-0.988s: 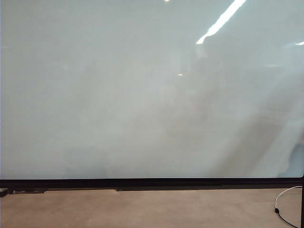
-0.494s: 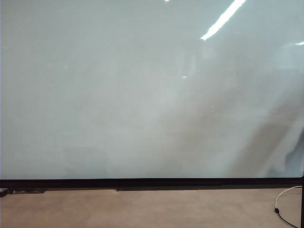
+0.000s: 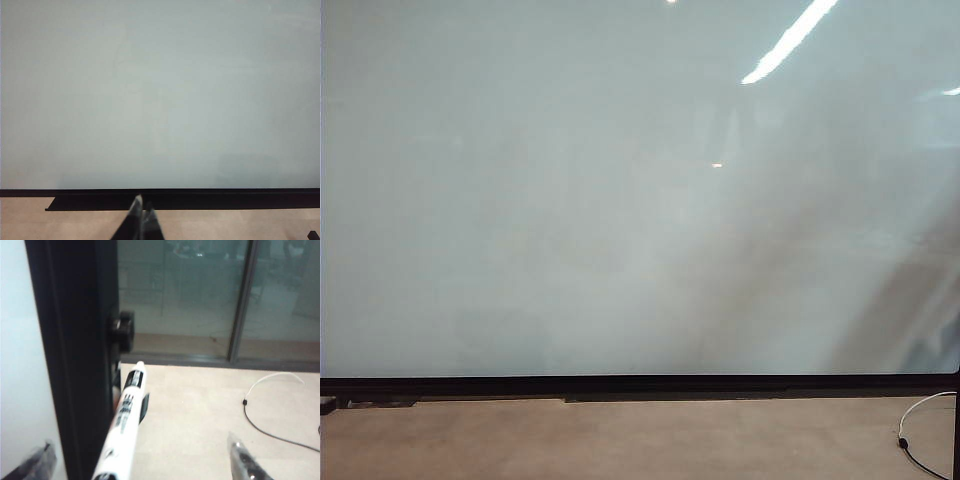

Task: Pick up the pen on the shelf to the right of the whiteboard and draw a check mark.

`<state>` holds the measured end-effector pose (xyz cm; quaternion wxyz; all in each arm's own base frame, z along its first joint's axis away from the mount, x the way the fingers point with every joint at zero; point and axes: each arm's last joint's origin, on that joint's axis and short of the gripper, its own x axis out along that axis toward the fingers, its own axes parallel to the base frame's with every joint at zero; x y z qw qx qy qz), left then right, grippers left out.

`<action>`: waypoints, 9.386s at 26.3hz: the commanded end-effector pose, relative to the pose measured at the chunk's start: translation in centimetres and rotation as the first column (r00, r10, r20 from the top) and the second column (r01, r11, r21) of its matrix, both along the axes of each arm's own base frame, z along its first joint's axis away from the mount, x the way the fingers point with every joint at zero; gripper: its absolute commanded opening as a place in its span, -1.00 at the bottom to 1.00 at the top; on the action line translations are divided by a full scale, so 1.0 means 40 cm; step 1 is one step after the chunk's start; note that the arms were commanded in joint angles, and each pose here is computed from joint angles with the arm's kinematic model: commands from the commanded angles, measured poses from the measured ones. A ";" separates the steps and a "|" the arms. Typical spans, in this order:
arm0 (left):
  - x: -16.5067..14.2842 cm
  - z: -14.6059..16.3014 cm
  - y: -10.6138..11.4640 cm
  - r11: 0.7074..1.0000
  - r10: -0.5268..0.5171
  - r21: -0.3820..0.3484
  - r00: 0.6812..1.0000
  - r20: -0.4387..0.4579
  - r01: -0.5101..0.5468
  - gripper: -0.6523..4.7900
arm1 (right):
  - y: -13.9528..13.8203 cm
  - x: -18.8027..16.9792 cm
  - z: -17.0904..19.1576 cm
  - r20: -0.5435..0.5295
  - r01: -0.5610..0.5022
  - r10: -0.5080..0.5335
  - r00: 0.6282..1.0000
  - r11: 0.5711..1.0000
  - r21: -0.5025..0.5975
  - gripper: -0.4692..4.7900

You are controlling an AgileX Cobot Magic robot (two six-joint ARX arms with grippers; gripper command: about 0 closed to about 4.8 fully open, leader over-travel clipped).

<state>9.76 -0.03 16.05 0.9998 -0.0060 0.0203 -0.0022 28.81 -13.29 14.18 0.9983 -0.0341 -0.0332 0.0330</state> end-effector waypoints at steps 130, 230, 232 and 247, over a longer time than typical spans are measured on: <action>0.000 0.005 0.000 1.000 -0.001 0.004 1.000 0.015 0.000 -0.78 | -0.005 0.023 0.024 0.055 0.070 -0.072 0.996 0.997 0.044 -0.86; 0.000 0.006 0.000 1.000 -0.001 0.004 1.000 0.015 0.001 -0.78 | 0.609 -0.097 0.109 -0.056 -0.401 0.401 0.914 0.916 0.013 -0.86; 0.000 0.006 0.000 1.000 -0.001 0.004 1.000 0.015 0.000 -0.78 | 0.609 -0.098 0.105 -0.072 -0.396 0.396 0.916 0.918 0.013 -0.86; 0.000 0.005 0.000 1.000 -0.001 0.004 1.000 0.015 0.001 -0.78 | 0.603 -0.102 0.084 -0.134 -0.357 0.355 0.925 0.934 0.010 -0.86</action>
